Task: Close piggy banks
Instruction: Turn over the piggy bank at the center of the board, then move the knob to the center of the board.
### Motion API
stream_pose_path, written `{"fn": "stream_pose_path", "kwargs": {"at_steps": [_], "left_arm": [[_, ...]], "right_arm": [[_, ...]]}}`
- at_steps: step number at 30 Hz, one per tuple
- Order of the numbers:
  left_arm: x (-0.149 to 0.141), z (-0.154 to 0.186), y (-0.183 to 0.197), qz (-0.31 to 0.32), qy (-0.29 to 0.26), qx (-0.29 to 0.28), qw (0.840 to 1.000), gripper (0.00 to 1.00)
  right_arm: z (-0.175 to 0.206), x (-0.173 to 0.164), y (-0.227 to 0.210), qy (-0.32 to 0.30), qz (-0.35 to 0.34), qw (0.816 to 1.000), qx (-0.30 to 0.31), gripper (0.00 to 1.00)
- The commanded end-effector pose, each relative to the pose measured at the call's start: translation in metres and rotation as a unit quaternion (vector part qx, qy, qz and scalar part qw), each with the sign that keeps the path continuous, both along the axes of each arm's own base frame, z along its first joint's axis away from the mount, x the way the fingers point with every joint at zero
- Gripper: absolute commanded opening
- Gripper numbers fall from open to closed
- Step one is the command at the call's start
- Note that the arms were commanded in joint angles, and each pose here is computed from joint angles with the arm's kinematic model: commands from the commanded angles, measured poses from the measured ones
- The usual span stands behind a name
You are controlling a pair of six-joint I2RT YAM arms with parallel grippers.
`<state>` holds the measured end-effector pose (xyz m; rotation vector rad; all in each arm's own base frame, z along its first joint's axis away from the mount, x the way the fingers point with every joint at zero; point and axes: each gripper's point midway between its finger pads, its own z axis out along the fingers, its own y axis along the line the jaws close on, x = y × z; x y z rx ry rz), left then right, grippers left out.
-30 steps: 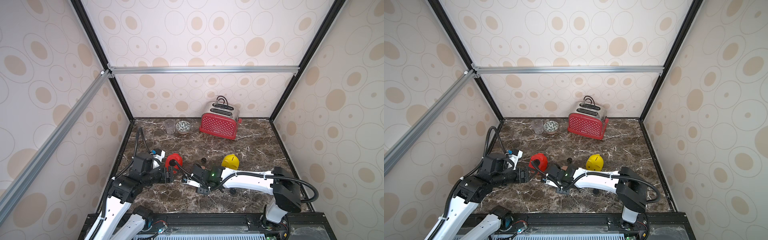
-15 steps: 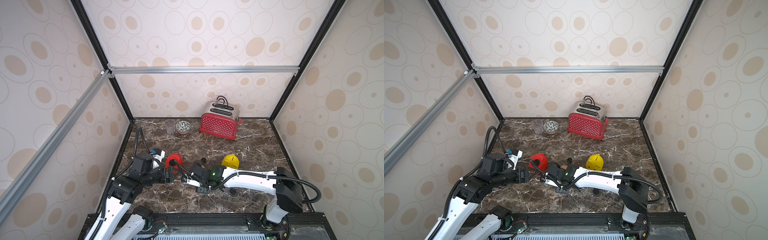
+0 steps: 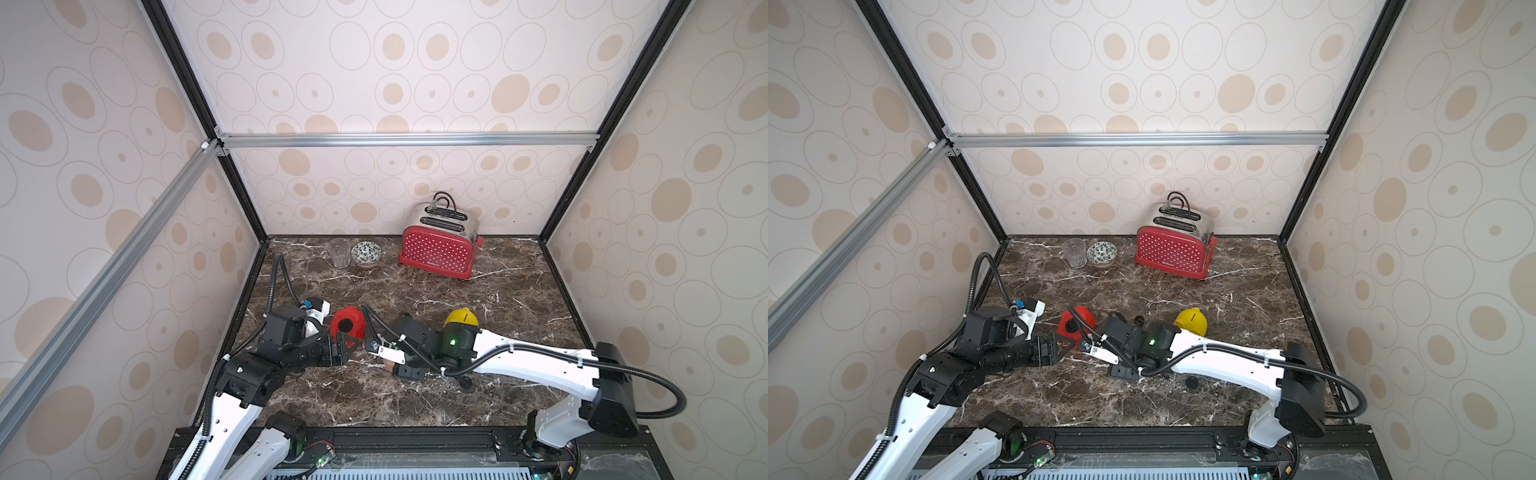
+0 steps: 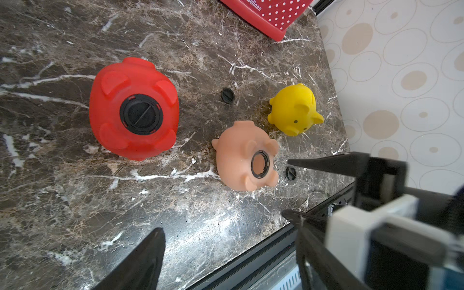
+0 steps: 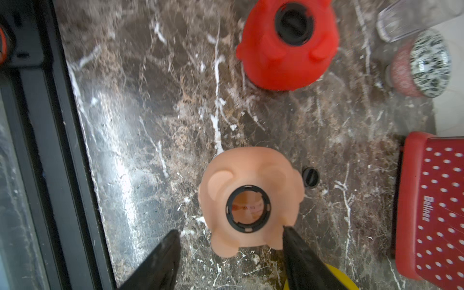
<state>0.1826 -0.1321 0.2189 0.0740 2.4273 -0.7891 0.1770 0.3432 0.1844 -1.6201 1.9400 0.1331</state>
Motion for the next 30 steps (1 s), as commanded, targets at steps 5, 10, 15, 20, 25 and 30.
{"fn": "stream_pose_path", "kwargs": {"at_steps": [5, 10, 15, 20, 25, 30], "left_arm": [[0.001, 0.004, 0.01, 0.015, -0.016, 0.023, 0.999, 0.81], [0.005, 0.018, 0.021, 0.024, -0.043, 0.055, 0.997, 0.81], [0.015, 0.022, 0.052, 0.08, -0.073, 0.129, 0.986, 0.78], [0.017, 0.028, 0.053, 0.072, -0.096, 0.137, 0.983, 0.8], [0.022, 0.025, 0.054, 0.073, -0.105, 0.145, 0.981, 0.81], [0.025, 0.021, 0.057, 0.078, -0.103, 0.153, 0.98, 0.81]], "right_arm": [[0.077, 0.056, -0.046, -0.013, -0.202, 0.966, 0.164, 0.6], [0.076, 0.096, -0.089, 0.054, -0.329, 0.922, 0.196, 0.56], [0.043, 0.127, -0.099, 0.133, -0.393, 0.895, 0.163, 0.42], [0.006, 0.152, -0.09, 0.188, -0.426, 0.88, 0.1, 0.41], [-0.023, 0.176, -0.069, 0.229, -0.442, 0.864, 0.068, 0.41], [-0.056, 0.195, -0.047, 0.256, -0.441, 0.859, 0.053, 0.37]]}}
